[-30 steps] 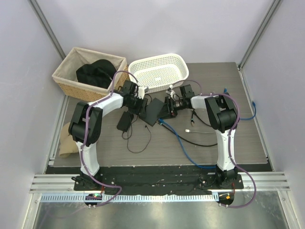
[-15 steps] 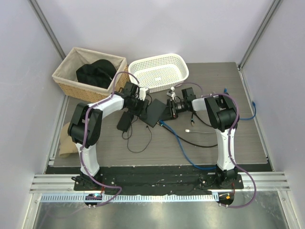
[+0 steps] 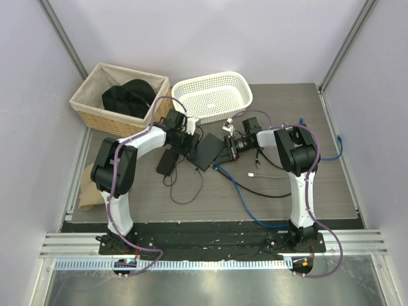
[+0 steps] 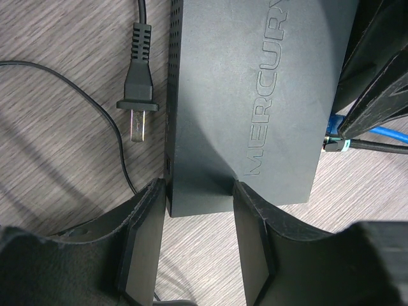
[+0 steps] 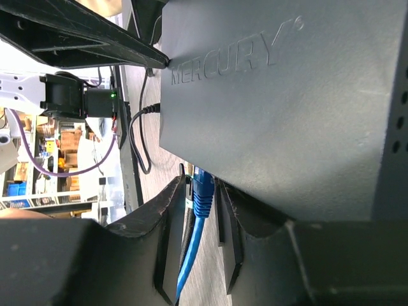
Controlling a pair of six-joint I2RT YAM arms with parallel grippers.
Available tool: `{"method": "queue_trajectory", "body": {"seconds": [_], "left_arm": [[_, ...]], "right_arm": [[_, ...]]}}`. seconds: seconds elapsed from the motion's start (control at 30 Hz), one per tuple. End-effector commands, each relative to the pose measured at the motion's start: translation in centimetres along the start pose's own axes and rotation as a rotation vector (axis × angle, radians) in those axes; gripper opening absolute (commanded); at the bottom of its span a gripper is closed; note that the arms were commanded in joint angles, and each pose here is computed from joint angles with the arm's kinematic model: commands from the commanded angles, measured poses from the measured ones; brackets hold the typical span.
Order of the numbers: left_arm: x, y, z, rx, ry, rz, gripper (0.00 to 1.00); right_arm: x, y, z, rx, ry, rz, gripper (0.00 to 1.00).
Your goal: Pull the plug from the switch port
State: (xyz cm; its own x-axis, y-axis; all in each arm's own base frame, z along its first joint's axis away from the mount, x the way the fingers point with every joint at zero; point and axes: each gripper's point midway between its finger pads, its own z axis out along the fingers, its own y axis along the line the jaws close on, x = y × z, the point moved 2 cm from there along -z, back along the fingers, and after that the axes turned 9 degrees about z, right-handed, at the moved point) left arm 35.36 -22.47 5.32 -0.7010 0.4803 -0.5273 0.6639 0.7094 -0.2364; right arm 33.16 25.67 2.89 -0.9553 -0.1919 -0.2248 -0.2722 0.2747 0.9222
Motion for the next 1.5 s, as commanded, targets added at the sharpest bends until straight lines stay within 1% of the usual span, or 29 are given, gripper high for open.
{"method": "queue_trajectory", "body": {"seconds": [0.0, 0.1, 0.17, 0.33, 0.43, 0.47, 0.57, 0.7, 0.8, 0.9, 0.93, 0.97, 1.0, 1.03, 1.07, 1.13, 1.27, 1.4, 1.47], "left_arm": [[3.2, -0.6, 0.8, -0.004, 0.114, -0.002, 0.50], [3.2, -1.1, 0.9, 0.003, 0.114, 0.002, 0.50], [3.2, -1.5, 1.0, 0.009, 0.116, 0.003, 0.50], [3.8, -2.7, 1.1, 0.030, 0.127, 0.013, 0.50], [4.0, -3.2, 1.2, 0.038, 0.132, 0.015, 0.49], [4.0, -3.4, 1.2, 0.038, 0.133, 0.016, 0.50], [3.8, -3.6, 1.3, 0.041, 0.130, 0.021, 0.50], [3.5, -4.1, 1.3, 0.045, 0.125, 0.029, 0.50], [3.3, -4.4, 1.3, 0.047, 0.121, 0.034, 0.49], [1.7, -3.7, 0.5, -0.008, 0.095, 0.077, 0.47], [0.1, -3.6, -0.3, -0.019, 0.068, 0.121, 0.45], [-0.9, -3.6, -0.9, -0.023, 0.052, 0.132, 0.29], [-1.7, -3.8, -1.4, -0.005, 0.044, 0.181, 0.07], [-3.0, -4.3, -2.6, 0.020, 0.040, 0.234, 0.00], [-3.4, -5.4, -3.0, 0.087, 0.033, 0.242, 0.00], [-3.8, -6.3, -3.2, 0.135, 0.025, 0.222, 0.00], [-2.4, -6.5, -1.2, 0.154, 0.062, 0.161, 0.00], [0.0, -5.4, 1.0, 0.107, 0.114, 0.123, 0.00], [1.0, -4.4, 1.9, 0.047, 0.145, 0.086, 0.00]], "right_arm": [[2.9, -3.4, 1.2, 0.153, 0.066, 0.092, 0.34], [2.9, -3.6, 1.7, 0.194, 0.077, 0.089, 0.33], [3.1, -4.3, 2.0, 0.230, 0.082, 0.123, 0.34], [2.6, -5.1, 2.5, 0.244, 0.083, 0.172, 0.35], [2.4, -5.5, 2.5, 0.263, 0.078, 0.186, 0.22], [2.5, -5.7, 2.6, 0.269, 0.078, 0.192, 0.15], [2.4, -6.3, 2.5, 0.307, 0.070, 0.200, 0.11], [2.2, -6.5, 2.5, 0.324, 0.063, 0.203, 0.02], [2.1, -6.5, 2.5, 0.324, 0.068, 0.198, 0.01], [1.9, -6.3, 2.4, 0.316, 0.073, 0.193, 0.01], [1.8, -6.4, 2.3, 0.316, 0.074, 0.197, 0.01], [2.1, -6.5, 2.2, 0.319, 0.087, 0.214, 0.01], [1.7, -6.4, 2.2, 0.317, 0.088, 0.209, 0.01], [2.4, -7.0, 2.0, 0.331, 0.112, 0.249, 0.01], [1.9, -7.1, 2.0, 0.339, 0.114, 0.243, 0.01], [2.6, -7.6, 1.9, 0.353, 0.141, 0.283, 0.01], [2.4, -7.9, 1.8, 0.364, 0.153, 0.279, 0.01], [2.2, -8.0, 1.7, 0.373, 0.157, 0.279, 0.02], [1.9, -8.1, 1.5, 0.380, 0.156, 0.274, 0.01]]}}
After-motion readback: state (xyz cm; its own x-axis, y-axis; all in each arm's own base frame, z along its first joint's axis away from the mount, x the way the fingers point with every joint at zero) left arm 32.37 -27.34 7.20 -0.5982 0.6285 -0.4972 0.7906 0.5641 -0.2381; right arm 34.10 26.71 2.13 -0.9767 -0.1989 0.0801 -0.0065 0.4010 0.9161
